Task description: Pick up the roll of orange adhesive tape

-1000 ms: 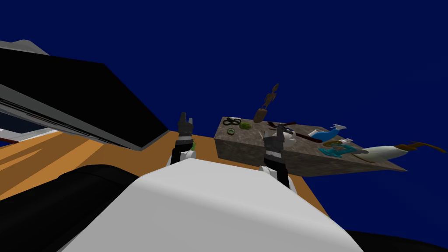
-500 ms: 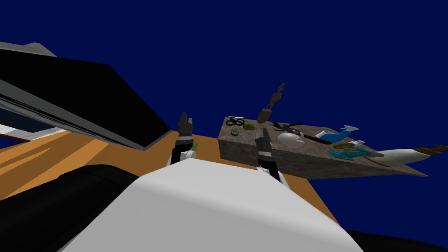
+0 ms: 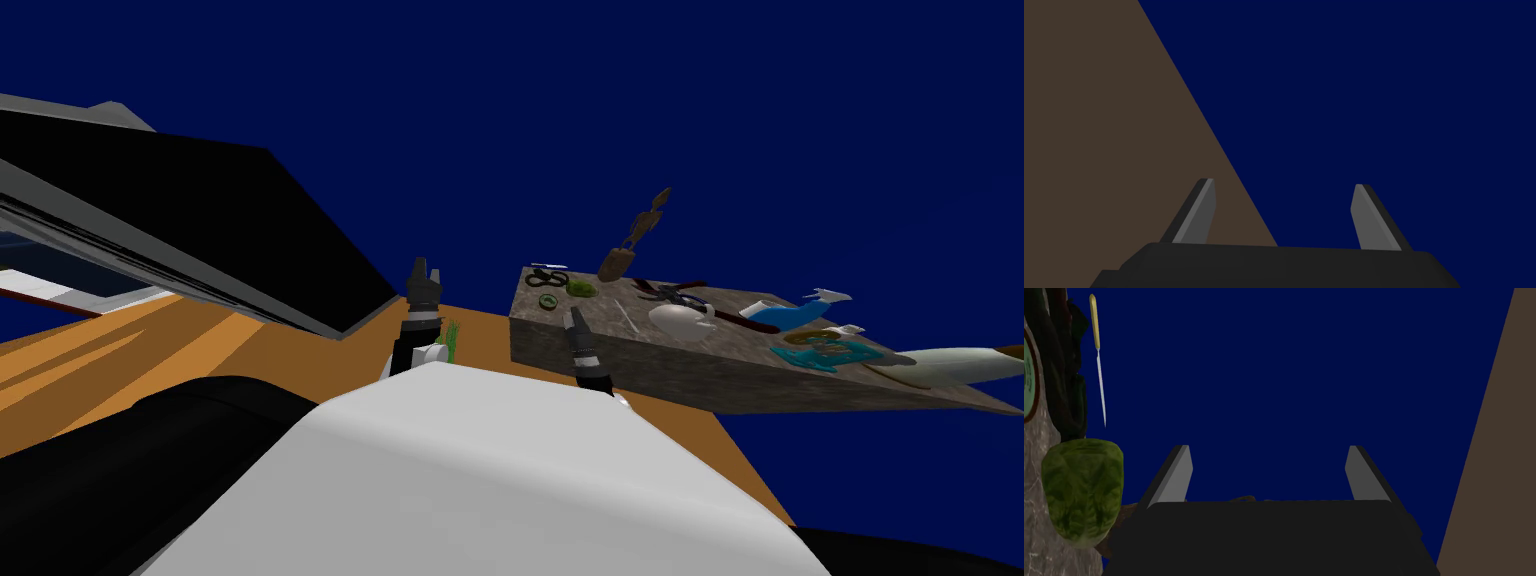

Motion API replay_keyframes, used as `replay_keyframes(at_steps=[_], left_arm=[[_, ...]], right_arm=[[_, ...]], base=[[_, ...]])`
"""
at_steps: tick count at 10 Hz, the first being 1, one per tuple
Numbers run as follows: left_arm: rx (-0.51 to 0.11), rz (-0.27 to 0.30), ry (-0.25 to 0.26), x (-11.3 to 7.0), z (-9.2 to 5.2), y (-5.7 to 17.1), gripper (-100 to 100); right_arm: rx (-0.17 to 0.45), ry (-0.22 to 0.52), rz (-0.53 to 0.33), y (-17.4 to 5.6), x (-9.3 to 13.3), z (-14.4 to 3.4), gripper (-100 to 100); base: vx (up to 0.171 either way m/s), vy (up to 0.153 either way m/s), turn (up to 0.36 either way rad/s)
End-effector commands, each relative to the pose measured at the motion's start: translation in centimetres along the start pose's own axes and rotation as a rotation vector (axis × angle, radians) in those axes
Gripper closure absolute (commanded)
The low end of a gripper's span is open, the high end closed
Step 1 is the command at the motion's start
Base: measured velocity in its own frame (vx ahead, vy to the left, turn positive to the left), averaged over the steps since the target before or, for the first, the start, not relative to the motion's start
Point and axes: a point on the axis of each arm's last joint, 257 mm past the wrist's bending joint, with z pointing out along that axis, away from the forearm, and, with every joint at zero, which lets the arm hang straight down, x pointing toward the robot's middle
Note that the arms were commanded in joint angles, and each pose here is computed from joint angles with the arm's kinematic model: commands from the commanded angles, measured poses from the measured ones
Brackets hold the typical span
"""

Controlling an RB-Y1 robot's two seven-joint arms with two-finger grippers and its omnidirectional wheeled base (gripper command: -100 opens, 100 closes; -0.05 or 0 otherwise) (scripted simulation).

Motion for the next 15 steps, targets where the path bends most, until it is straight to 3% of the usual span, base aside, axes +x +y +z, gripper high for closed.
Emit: replay_keyframes(at_steps=[1, 2, 3, 4, 6, 7, 8, 9, 10, 11, 12, 13, 14, 15], left_arm=[[0.0, 0.0, 0.0, 0.0, 0.0, 0.0, 0], [0.0, 0.0, 0.0, 0.0, 0.0, 0.0, 0], [0.0, 0.0, 0.0, 0.0, 0.0, 0.0, 0], [0.0, 0.0, 0.0, 0.0, 0.0, 0.0, 0], [0.0, 0.0, 0.0, 0.0, 0.0, 0.0, 0], [0.0, 0.0, 0.0, 0.0, 0.0, 0.0, 0], [0.0, 0.0, 0.0, 0.0, 0.0, 0.0, 0], [0.0, 0.0, 0.0, 0.0, 0.0, 0.0, 0], [0.0, 0.0, 0.0, 0.0, 0.0, 0.0, 0], [0.0, 0.0, 0.0, 0.0, 0.0, 0.0, 0], [0.0, 0.0, 0.0, 0.0, 0.0, 0.0, 0], [0.0, 0.0, 0.0, 0.0, 0.0, 0.0, 0], [0.0, 0.0, 0.0, 0.0, 0.0, 0.0, 0], [0.0, 0.0, 0.0, 0.0, 0.0, 0.0, 0]], right_arm=[[0.044, 0.088, -0.034, -2.2, 2.7, -1.3, -100], [0.057, 0.106, -0.028, -2.7, 3.4, -1.6, -100], [0.084, 0.174, -0.052, -4.2, 5.3, -2.9, -100], [0.09, 0.175, -0.051, -4.4, 5.3, -3.0, -100], [0.137, 0.306, -0.105, -7.0, 8.6, -5.9, -100], [0.163, 0.326, -0.11, -8.1, 8.8, -6.8, -100], [0.194, 0.394, -0.135, -9.7, 10.4, -8.8, -100], [0.202, 0.407, -0.145, -10.0, 10.1, -9.2, -100], [0.235, 0.472, -0.168, -11.6, 11.6, -11.4, -100], [0.243, 0.49, -0.183, -11.8, 11.2, -11.9, -100], [0.276, 0.558, -0.209, -13.5, 12.3, -14.4, -100], [0.287, 0.58, -0.229, -13.8, 11.7, -15.1, -100], [0.315, 0.65, -0.259, -15.1, 12.4, -17.7, -100], [0.332, 0.67, -0.276, -15.7, 11.7, -18.5, -100]], base=[[-0.036, 0.199, 0.083], [-0.023, 0.14, 0.022], [-0.025, 0.118, 0.066], [-0.014, 0.079, 0.033], [-0.019, 0.12, 0.107], [-0.014, 0.109, 0.041], [-0.024, 0.135, 0.092], [-0.015, 0.108, 0.039], [-0.026, 0.1, 0.144], [-0.021, 0.08, 0.043], [-0.004, 0.104, 0.087], [-0.003, 0.085, 0.055], [0.0, 0.109, 0.136], [-0.005, 0.089, 0.061]])
